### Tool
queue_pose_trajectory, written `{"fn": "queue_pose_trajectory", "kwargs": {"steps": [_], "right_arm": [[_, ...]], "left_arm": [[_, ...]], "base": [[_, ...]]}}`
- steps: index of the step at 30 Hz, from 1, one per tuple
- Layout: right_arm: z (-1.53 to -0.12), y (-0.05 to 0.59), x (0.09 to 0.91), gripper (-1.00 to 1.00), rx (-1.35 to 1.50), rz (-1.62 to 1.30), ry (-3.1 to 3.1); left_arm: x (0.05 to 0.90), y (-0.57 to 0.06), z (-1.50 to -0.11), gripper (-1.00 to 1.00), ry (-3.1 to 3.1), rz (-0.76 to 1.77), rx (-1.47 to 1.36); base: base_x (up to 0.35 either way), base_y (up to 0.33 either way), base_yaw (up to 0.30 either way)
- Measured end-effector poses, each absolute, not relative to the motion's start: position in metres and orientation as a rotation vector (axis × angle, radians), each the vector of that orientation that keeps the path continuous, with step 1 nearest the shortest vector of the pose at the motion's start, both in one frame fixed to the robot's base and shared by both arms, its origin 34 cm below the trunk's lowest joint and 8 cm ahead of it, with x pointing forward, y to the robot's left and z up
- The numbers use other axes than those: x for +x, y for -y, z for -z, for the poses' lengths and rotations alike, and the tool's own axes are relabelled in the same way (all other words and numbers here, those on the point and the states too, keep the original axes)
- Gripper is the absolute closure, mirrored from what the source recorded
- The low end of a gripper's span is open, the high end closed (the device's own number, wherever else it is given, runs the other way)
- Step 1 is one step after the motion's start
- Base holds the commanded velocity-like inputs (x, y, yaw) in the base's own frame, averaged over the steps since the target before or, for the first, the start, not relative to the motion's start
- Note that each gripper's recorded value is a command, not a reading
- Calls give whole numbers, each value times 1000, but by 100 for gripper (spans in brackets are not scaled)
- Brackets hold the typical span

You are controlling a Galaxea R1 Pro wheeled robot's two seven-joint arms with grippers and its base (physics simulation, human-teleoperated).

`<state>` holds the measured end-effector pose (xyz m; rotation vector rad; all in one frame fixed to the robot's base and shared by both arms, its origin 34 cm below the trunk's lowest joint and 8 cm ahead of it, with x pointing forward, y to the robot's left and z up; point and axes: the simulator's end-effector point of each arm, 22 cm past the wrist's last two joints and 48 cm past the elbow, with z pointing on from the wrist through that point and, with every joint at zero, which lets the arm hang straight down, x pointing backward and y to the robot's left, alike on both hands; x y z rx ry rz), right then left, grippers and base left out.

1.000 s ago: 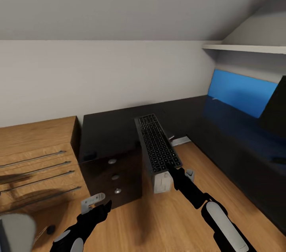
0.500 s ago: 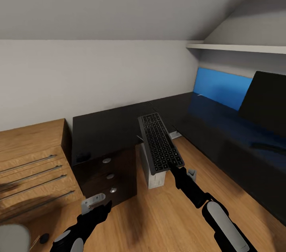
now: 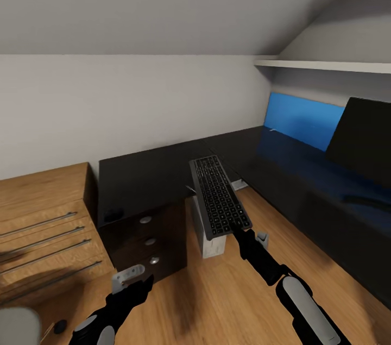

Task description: In the bedroom, organize the workspace by keeping the computer under the desk, ensuring the monitor is on the desk, placing the keyboard on the desk next to the monitor, placing the mouse on the desk next to the keyboard, moving the folder from the swivel chair onto the desk next to the mouse, stacking the notebook on top of the folder with the pen on top of the notebook, and positioning the swivel chair next to the desk.

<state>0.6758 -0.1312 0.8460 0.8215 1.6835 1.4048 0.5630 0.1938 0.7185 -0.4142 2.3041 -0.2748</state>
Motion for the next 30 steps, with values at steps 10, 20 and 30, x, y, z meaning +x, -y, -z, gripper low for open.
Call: {"fn": "queue_pose_trajectory", "kwargs": {"steps": [10,20,30], "right_arm": [[-839,149,682,100,867,-1346,-1652],[-846,145,682,100,856,-1382,-1617],[-847,150,685,100,867,-1355,-1599]], "left_arm": [[563,-193,-718,-100,-2307,276,-414],[559,-182,-712,-100,-2325,290,-395],[558,-173,-711,-100,-2331,301,-367]], "base": [[0,0,-245],[0,0,-58],[0,0,0]]}}
